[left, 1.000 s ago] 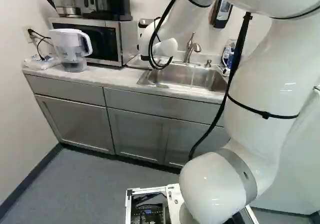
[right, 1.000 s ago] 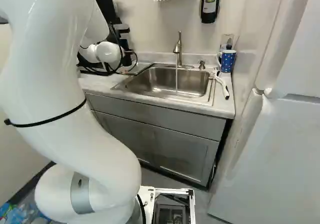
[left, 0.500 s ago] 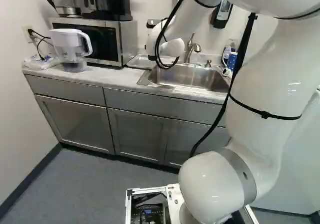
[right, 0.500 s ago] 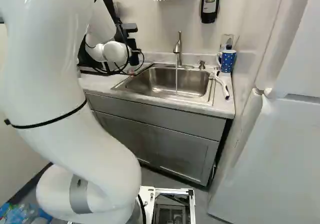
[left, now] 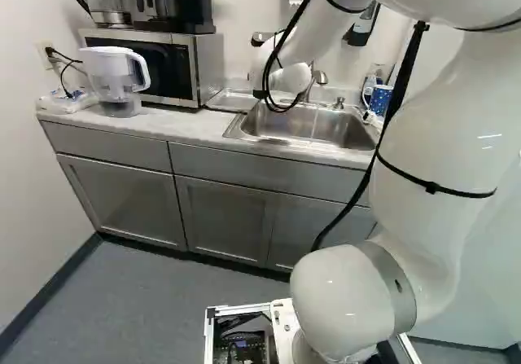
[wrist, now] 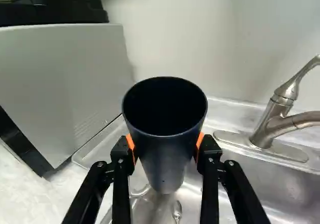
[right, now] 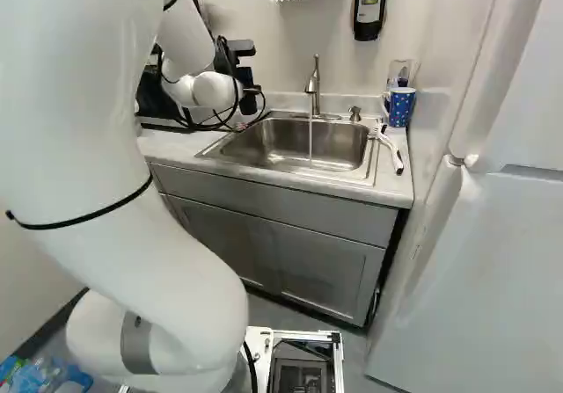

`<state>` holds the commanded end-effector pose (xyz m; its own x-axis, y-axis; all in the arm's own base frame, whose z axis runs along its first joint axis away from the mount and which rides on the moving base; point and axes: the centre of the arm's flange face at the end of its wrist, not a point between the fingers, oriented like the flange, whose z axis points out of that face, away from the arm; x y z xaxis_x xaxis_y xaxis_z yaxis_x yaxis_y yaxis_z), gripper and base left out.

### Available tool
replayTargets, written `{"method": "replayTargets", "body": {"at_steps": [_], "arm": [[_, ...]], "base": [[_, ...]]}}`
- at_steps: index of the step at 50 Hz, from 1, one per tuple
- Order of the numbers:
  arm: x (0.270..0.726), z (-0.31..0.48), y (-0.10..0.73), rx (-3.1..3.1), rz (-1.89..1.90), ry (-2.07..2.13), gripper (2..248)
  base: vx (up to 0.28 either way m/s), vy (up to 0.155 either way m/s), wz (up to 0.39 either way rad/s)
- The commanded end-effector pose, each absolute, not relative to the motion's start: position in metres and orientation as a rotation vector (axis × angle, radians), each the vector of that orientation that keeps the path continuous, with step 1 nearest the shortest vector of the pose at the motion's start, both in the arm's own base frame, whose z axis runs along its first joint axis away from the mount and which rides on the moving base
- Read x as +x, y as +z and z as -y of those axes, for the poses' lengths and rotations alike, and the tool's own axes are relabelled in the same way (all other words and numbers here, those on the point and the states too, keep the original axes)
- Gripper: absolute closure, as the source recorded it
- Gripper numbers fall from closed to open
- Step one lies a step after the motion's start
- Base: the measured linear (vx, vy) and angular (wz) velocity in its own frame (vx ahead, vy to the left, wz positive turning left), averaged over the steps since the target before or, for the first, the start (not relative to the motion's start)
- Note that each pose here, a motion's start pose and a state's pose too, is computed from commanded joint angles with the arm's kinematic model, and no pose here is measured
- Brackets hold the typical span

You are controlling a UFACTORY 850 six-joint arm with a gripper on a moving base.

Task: Rinse the cup and place it in the tray

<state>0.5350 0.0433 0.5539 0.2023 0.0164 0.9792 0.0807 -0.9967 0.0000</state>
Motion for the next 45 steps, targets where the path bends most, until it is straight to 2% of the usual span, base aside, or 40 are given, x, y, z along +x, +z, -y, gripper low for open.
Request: {"method": "replayTargets", "body": {"at_steps": [45], "arm": [[0.535, -0.018, 0.508, -2.506, 0.043, -1.861, 125]], "base": [[0.000, 0.000, 0.000]]}}
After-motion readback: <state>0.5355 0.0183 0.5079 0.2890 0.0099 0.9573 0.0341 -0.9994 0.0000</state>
